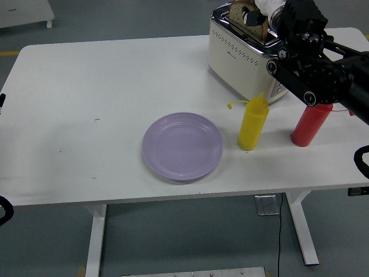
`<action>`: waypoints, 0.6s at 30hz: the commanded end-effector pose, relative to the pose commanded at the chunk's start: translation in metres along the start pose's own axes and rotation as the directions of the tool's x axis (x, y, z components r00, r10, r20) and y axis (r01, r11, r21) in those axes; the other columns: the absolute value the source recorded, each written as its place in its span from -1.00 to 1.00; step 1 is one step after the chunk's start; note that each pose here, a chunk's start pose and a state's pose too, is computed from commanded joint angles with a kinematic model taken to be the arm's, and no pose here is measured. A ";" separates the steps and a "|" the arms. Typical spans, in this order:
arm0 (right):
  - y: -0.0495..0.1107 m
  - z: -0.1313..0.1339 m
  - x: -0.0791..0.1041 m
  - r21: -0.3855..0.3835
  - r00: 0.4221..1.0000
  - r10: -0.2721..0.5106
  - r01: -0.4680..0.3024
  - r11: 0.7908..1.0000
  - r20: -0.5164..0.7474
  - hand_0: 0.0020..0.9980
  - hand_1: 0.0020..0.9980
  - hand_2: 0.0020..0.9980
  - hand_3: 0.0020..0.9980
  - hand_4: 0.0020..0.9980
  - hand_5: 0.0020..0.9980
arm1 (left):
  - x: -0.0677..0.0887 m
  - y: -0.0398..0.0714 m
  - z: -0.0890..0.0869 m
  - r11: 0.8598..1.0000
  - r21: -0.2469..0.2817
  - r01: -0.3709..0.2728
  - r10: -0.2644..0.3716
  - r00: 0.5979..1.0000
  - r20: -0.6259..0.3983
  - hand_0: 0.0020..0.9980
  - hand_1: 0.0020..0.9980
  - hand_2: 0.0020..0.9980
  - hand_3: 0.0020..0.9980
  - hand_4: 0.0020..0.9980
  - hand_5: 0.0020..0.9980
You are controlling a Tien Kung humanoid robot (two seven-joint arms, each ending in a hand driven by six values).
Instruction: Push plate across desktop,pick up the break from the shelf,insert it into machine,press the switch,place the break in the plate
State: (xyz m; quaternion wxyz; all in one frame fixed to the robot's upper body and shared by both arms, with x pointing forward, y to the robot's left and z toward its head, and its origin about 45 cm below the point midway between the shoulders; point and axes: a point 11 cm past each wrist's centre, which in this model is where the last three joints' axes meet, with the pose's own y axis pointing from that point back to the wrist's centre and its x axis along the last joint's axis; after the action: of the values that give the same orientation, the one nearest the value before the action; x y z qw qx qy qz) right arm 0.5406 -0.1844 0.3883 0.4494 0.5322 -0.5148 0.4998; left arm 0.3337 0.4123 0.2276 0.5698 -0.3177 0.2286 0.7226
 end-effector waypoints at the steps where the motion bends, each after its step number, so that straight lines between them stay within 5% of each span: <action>1: 0.000 0.000 0.003 0.002 1.000 0.009 -0.009 1.000 -0.001 -0.51 -0.31 -0.11 0.06 -0.08 -0.73 | 0.000 0.000 0.000 1.000 0.000 0.000 0.000 1.000 0.000 0.65 0.74 0.86 0.60 0.27 1.00; 9: 0.003 -0.004 0.033 0.055 0.992 0.123 -0.124 0.991 0.024 -0.51 -0.32 -0.12 0.05 -0.10 -0.71 | 0.001 0.000 0.001 1.000 -0.003 -0.002 0.002 1.000 0.000 0.65 0.74 0.86 0.60 0.27 1.00; 18: 0.019 -0.014 0.087 0.141 0.959 0.280 -0.284 0.948 0.045 -0.52 -0.33 -0.14 0.05 -0.16 -0.73 | 0.002 0.001 0.001 1.000 -0.002 -0.005 0.005 1.000 0.003 0.65 0.74 0.86 0.60 0.27 1.00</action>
State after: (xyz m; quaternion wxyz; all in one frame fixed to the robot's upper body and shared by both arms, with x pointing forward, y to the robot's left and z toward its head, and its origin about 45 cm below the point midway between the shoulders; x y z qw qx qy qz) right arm 0.5183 -0.1801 0.4753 0.3268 0.4907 -0.5533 0.5885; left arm 0.3322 0.4143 0.2268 0.5683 -0.3165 0.2279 0.7246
